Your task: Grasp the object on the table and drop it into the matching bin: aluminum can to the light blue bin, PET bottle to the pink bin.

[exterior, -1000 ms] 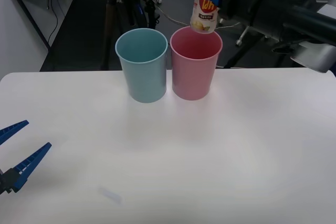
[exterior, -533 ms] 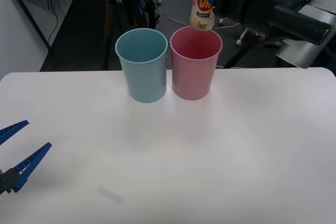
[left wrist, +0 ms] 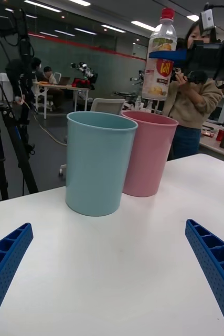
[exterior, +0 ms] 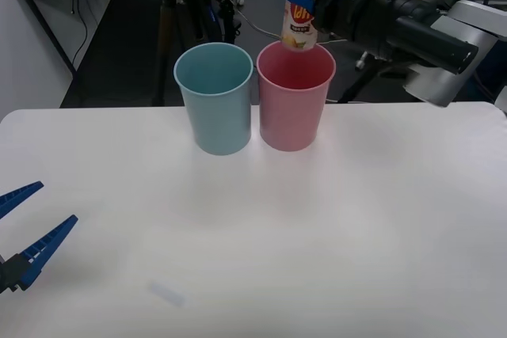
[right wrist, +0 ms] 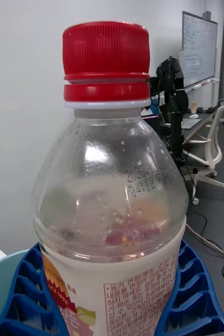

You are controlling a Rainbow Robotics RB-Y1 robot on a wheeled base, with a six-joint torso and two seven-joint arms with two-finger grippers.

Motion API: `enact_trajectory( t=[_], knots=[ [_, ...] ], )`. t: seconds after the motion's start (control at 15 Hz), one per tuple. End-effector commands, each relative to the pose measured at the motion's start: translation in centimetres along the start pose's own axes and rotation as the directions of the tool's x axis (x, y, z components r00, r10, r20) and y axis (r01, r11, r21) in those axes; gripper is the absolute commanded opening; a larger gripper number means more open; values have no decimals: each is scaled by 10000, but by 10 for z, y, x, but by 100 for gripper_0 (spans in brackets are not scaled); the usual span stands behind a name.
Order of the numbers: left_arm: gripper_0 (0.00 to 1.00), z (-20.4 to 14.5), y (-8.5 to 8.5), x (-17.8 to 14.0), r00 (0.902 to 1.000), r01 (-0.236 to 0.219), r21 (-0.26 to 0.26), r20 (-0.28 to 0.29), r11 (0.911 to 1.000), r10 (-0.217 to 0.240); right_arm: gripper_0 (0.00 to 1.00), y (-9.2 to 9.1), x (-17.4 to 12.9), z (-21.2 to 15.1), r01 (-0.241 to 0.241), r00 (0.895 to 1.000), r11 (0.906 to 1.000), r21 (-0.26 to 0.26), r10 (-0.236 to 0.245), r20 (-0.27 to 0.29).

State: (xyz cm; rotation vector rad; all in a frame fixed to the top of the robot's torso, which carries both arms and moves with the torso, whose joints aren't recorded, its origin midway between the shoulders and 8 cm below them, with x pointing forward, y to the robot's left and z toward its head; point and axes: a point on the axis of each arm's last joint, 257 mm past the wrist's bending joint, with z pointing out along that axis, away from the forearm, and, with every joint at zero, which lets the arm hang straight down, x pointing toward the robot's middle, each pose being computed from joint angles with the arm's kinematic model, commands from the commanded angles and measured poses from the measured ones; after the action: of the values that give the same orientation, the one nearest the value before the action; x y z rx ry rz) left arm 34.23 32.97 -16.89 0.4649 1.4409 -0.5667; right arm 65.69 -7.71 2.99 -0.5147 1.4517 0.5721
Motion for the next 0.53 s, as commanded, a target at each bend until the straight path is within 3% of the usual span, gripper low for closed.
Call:
enact_trajectory(
  t=[0.07, 0.2, 0.27, 0.33, 0.4, 0.53],
  knots=[
    [100, 0, 0, 0, 10000, 0, 0, -1, 10000, 0, 0, 0, -1, 1, 22, 10000, 10000, 7, -22, 12],
    [100, 0, 0, 0, 10000, 0, 0, -1, 10000, 0, 0, 0, -1, 1, 22, 10000, 10000, 6, -22, 10],
    [100, 0, 0, 0, 10000, 0, 0, -1, 10000, 0, 18, 0, -1, 1, 22, 10000, 10000, 6, -22, 10],
    [100, 0, 0, 0, 10000, 0, 0, -1, 10000, 0, 82, 0, 1, 1, 4, 10000, 10000, 0, -4, 0],
    [100, 0, 0, 0, 10000, 0, 0, -1, 10000, 0, 100, 0, -1, 1, 22, 10000, 10000, 6, -22, 10],
    [100, 0, 0, 0, 10000, 0, 0, -1, 10000, 0, 100, -1, -1, 0, 7, 10000, 10000, 19, -8, 29]
  ],
)
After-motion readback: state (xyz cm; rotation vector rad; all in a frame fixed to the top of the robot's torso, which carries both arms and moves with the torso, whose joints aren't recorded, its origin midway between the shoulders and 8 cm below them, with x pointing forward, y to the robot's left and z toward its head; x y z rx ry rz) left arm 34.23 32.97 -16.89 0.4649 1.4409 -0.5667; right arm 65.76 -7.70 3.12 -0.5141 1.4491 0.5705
